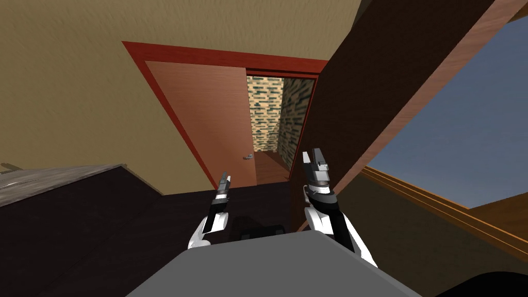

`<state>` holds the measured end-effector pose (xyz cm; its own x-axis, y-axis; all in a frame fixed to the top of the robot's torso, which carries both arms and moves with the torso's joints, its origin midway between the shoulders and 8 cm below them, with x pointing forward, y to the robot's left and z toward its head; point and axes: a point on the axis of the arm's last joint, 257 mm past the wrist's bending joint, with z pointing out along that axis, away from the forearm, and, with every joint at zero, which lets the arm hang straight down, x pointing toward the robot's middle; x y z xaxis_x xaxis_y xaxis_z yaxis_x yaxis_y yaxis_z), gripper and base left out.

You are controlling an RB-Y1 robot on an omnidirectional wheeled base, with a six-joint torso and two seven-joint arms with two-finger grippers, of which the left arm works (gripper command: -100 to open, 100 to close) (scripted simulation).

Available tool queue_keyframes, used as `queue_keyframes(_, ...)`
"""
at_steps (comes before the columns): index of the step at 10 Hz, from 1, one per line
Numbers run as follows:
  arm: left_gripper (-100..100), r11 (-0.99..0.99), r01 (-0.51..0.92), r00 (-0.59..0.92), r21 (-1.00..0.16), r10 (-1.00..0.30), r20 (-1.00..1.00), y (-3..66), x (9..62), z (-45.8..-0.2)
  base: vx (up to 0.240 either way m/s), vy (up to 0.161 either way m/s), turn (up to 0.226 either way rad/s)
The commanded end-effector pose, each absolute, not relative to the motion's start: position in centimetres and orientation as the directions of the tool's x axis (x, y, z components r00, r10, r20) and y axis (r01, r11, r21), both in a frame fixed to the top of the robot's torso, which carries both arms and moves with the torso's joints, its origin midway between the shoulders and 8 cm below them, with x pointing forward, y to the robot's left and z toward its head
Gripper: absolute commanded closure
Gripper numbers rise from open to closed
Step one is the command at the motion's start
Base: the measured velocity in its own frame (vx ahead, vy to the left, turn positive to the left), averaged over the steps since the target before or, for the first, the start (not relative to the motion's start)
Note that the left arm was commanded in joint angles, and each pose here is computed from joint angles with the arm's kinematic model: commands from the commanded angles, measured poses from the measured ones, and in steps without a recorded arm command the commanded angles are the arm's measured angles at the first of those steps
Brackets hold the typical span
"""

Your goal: Pull the door open

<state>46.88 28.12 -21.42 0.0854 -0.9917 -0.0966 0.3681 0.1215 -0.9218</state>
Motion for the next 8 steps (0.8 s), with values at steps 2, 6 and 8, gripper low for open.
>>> queue_keyframes(2,-100,0.115,0.333,0.083,-0.936,-0.992,-0.092,27.9,47.4,-23.5,0.092,-0.008,-0.013)
queue_keyframes(6,-100,0.104,0.279,0.078,-0.955,-0.993,-0.085,27.5,48.2,-26.4,0.094,-0.006,-0.013)
queue_keyframes(8,-100,0.097,0.253,0.075,-0.963,-0.994,-0.08,27.2,48.5,-27.7,0.106,-0.007,-0.008)
